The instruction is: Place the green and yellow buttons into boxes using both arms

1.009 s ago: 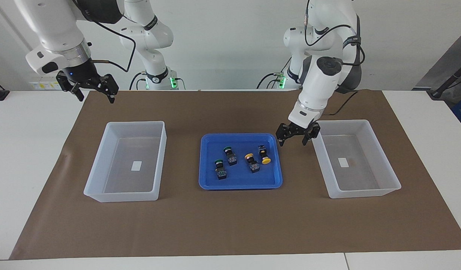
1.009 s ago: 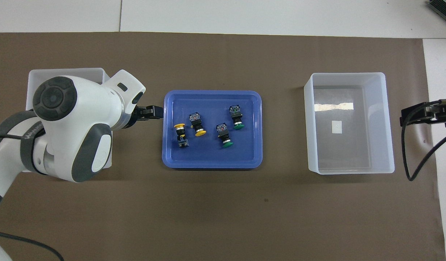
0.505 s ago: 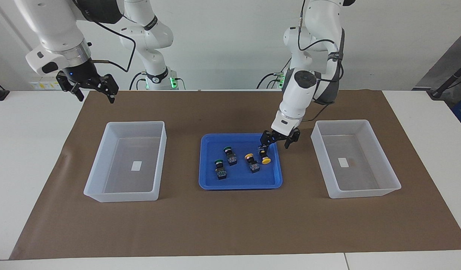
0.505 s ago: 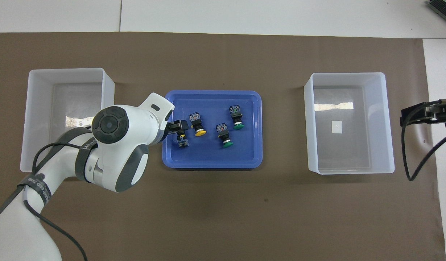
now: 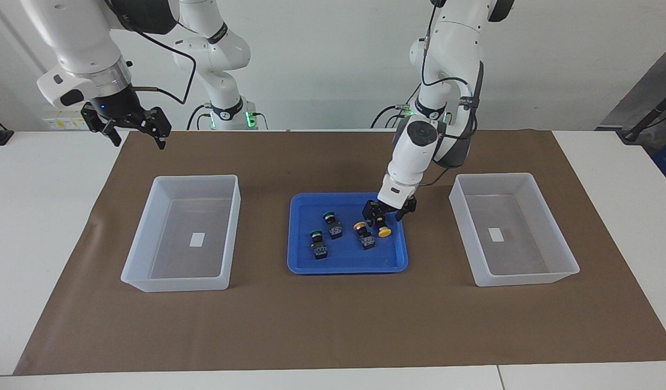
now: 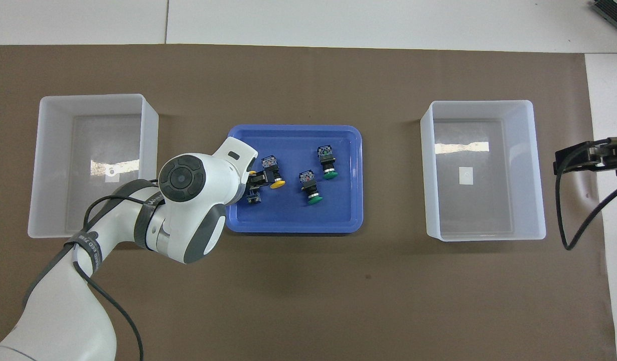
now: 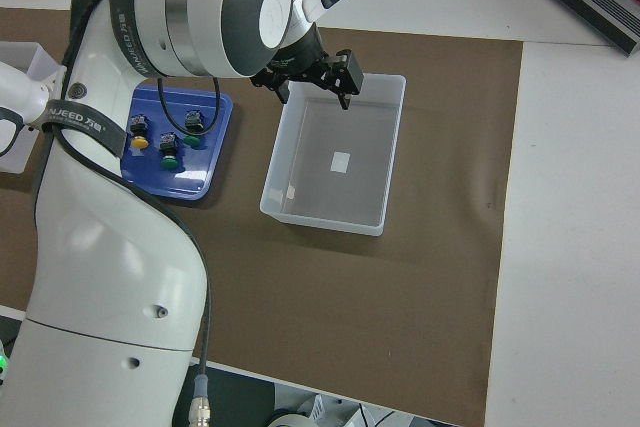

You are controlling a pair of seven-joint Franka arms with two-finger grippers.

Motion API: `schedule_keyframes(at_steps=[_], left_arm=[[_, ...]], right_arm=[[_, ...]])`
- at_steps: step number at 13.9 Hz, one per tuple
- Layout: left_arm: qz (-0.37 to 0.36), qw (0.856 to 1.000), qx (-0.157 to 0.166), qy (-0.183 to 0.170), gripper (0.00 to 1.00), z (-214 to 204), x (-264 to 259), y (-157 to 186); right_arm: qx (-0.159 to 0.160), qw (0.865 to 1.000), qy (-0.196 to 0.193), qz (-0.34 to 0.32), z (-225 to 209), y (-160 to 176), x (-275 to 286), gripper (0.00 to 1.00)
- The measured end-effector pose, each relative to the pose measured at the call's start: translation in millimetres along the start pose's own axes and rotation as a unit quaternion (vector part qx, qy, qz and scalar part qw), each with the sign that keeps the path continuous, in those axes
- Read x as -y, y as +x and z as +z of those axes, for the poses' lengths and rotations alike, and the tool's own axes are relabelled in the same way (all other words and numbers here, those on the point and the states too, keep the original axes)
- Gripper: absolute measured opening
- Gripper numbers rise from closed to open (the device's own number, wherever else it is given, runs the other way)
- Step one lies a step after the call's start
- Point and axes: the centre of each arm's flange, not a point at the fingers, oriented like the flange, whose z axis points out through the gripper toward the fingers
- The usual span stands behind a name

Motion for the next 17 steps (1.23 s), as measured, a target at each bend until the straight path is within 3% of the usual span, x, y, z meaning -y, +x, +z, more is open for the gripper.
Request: schedule_keyframes(at_steps=[2,3,4,6,7,9,14,17], left_arm=[[0.000,1.000,0.002,0.001,0.88,2.2,-0.7,-3.0],[-0.004,1.000,0.003,0.002,0.88,3.5,-1.2,-4.8],[-0.010,1.000,0.005,0.003,0.81,4.8,-2.8,-7.4],[-0.017,1.000,0.007,0.003,0.54,7.0,-7.6,-13.3],[-0.019,1.000,0.008,0.003,0.54,7.5,-8.9,-14.9],[-0.022,1.000,0.007,0.004,0.34,7.5,-7.5,-13.8],[-0.036,0.999,0.001,0.004,0.33,-10.6,-4.2,8.4],[-0.065,0.998,0.009,0.015,0.33,-64.8,9.5,55.3]], right_arm=[[0.000,1.000,0.000,0.000,0.0,0.0,0.0,1.00],[0.000,1.000,0.000,0.000,0.0,0.0,0.0,1.00],[0.000,1.000,0.000,0.000,0.0,0.0,0.0,1.00],[0.000,1.000,0.000,0.000,0.0,0.0,0.0,1.00],[0.000,1.000,0.000,0.000,0.0,0.0,0.0,1.00],[0.000,1.000,0.000,0.000,0.0,0.0,0.0,1.00],[0.000,1.000,0.000,0.000,0.0,0.0,0.1,1.00],[0.000,1.000,0.000,0.000,0.0,0.0,0.1,1.00]])
